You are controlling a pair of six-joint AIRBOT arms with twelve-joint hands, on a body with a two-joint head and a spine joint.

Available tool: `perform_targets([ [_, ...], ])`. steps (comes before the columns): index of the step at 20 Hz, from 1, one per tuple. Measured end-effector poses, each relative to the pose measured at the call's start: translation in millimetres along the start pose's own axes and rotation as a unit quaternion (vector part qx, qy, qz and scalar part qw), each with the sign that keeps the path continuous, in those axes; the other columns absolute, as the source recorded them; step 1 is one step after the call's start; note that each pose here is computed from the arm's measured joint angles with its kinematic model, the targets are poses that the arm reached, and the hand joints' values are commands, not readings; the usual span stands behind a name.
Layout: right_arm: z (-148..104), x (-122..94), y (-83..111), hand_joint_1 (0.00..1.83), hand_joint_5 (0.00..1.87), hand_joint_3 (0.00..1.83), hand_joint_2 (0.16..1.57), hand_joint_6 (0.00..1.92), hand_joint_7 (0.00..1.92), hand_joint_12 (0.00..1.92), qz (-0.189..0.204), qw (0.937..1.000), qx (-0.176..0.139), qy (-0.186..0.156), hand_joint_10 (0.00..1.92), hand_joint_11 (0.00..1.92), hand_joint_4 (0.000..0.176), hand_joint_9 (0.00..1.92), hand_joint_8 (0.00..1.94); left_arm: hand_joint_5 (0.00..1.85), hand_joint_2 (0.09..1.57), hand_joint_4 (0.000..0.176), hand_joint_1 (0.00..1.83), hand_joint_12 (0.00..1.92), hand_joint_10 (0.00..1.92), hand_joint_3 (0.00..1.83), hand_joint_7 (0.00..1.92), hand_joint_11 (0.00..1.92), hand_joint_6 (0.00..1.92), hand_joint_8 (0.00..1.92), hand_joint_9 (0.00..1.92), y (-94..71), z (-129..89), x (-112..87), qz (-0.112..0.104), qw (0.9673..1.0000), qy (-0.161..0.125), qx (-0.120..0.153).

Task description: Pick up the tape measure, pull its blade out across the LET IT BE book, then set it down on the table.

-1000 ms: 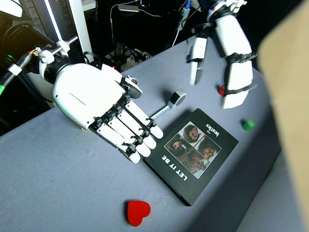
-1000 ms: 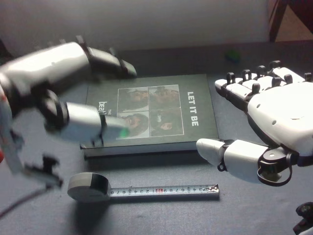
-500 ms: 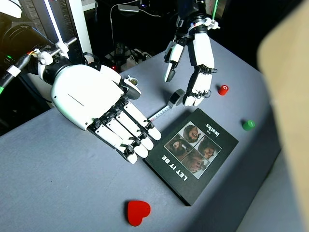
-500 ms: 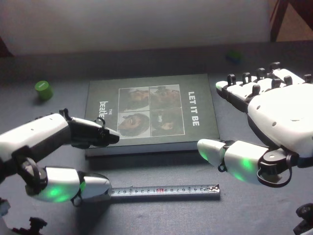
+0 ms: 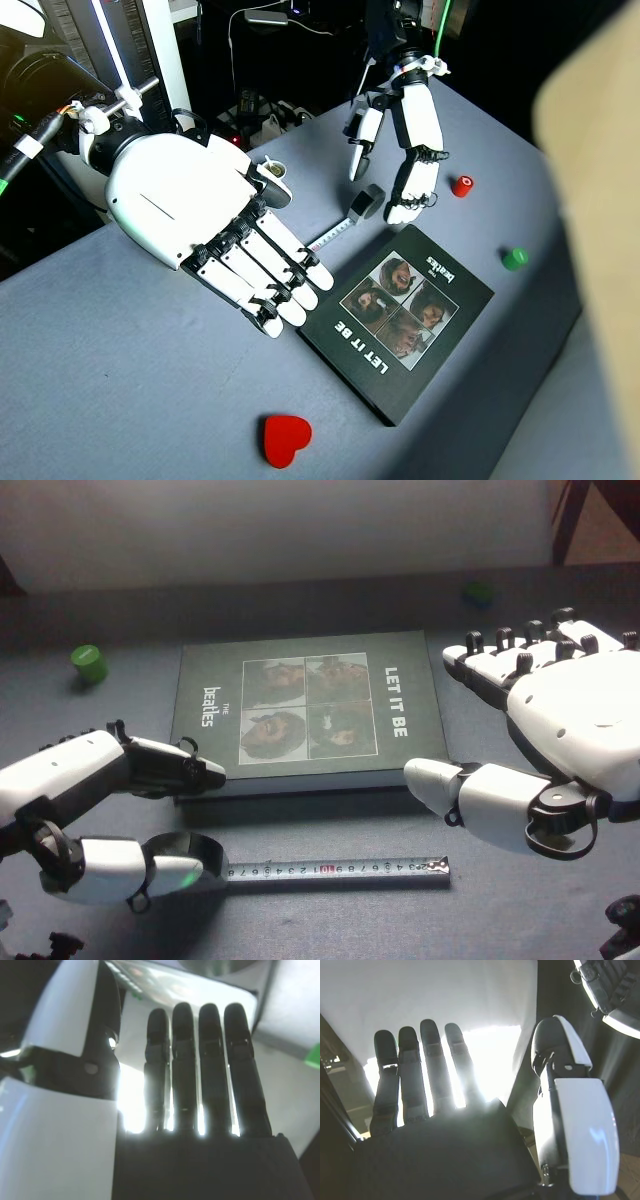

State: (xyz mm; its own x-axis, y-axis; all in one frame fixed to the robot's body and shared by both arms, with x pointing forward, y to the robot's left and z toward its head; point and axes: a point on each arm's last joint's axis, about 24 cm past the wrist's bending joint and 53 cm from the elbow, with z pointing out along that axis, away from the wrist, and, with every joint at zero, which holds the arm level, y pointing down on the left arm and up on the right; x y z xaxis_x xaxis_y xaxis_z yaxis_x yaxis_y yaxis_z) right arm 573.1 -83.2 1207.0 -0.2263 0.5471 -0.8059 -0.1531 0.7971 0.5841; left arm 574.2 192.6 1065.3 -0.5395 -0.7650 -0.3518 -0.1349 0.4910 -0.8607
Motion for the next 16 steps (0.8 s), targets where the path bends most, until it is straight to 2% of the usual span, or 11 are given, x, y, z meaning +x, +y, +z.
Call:
perform_targets([
  [4, 0.0, 0.2, -0.5, 0.14, 0.26, 0.0, 1.15, 0.01, 0.35, 1.0, 0.001, 1.0, 0.001, 0.0, 0.01, 0.0, 0.0, 0.27, 0.01, 0.61, 1.04, 0.0, 1.14, 0.38, 0.0, 0.0, 0.66, 0.47, 0.0, 0.0, 0.58, 11.8, -0.4, -3.0, 0.0, 1.0, -0.005, -0.007],
  [9, 0.0, 0.2, -0.1, 0.13, 0.26, 0.0, 1.15, 0.0, 0.33, 0.96, 0.001, 1.0, 0.0, 0.0, 0.0, 0.0, 0.0, 0.27, 0.0, 0.62, 1.04, 0.0, 1.17, 0.5, 0.0, 0.0, 0.66, 0.43, 0.0, 0.0, 0.58, 15.9, -0.6, -0.8, -0.001, 1.0, -0.004, -0.006],
  [16, -0.3, 1.1, -0.9, 0.13, 0.26, 0.0, 1.14, 0.0, 0.33, 0.96, 0.0, 1.0, 0.0, 0.001, 0.0, 0.0, 0.0, 0.27, 0.0, 0.62, 1.04, 0.0, 1.17, 0.51, 0.0, 0.0, 0.66, 0.4, 0.0, 0.0, 0.59, 26.5, -1.9, 1.9, -0.004, 0.9999, -0.002, -0.016],
])
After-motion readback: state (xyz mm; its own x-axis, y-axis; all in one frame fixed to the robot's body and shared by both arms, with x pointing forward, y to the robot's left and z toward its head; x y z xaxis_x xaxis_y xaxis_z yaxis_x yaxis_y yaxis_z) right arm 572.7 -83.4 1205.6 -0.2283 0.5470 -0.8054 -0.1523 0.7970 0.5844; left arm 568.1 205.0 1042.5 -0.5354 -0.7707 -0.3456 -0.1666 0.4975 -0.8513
